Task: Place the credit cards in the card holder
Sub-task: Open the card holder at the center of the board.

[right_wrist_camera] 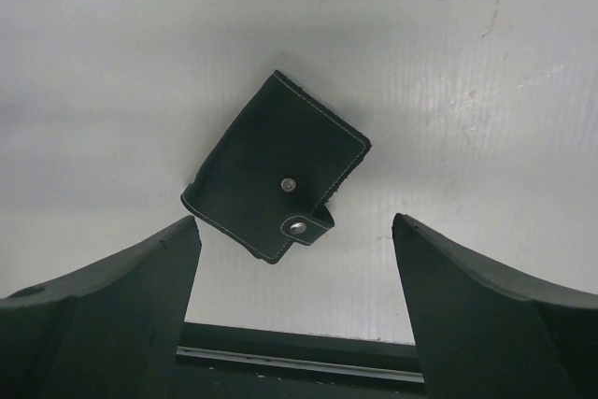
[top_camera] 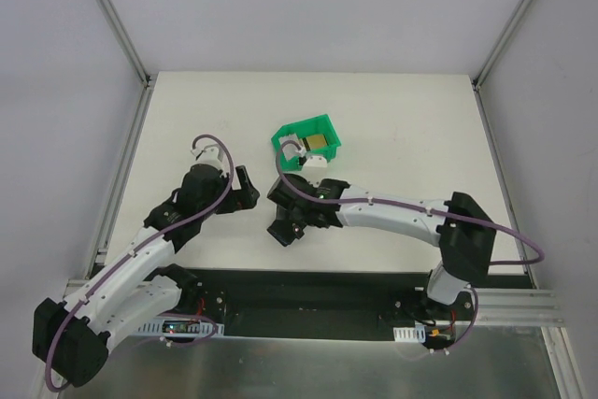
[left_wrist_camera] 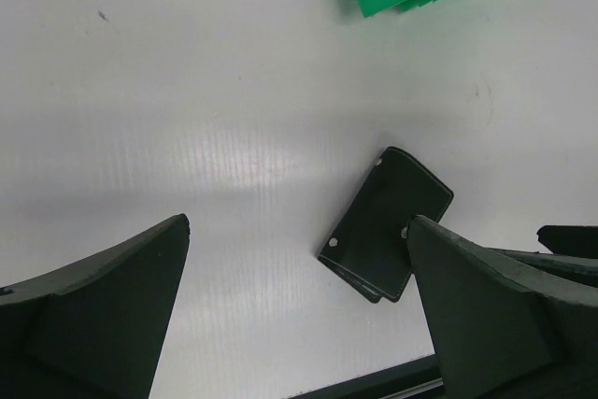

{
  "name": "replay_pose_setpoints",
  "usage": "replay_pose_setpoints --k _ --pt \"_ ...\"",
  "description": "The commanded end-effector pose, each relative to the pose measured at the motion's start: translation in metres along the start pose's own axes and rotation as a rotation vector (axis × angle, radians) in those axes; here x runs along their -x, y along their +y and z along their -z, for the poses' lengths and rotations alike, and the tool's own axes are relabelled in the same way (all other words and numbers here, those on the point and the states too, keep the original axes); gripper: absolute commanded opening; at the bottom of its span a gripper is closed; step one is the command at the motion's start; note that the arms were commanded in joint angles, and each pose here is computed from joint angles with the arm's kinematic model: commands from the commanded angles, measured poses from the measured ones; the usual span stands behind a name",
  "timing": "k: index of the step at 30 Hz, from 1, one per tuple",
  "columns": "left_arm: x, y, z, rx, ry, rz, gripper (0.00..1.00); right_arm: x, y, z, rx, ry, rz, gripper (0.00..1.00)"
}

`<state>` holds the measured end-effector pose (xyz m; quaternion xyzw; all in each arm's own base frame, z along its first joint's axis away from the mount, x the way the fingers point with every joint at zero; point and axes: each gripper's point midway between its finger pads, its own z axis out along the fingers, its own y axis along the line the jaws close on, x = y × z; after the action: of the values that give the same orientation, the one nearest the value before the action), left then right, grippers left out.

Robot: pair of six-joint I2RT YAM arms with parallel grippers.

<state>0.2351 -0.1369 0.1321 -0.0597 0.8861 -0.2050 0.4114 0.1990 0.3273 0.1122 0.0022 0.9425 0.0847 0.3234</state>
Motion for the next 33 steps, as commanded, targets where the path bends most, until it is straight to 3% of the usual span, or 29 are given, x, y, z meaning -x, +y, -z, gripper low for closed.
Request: replay_pose_setpoints --k 1,13,33 --pt "-0.002 0.005 -0.001 0.036 0.046 -0.037 0.99 -0.014 -0.002 -0.011 -0.107 0.078 -0.067 0.85" --pt "-0.007 0.015 -0.001 0.078 0.065 -0.053 0.99 -0.059 0.002 -0.035 -0.136 0.267 -0.210 0.80" --pt "-0.019 0.013 -0.006 0.064 0.121 -0.054 0.99 -0.077 -0.029 -0.047 -0.186 0.310 -0.228 0.57"
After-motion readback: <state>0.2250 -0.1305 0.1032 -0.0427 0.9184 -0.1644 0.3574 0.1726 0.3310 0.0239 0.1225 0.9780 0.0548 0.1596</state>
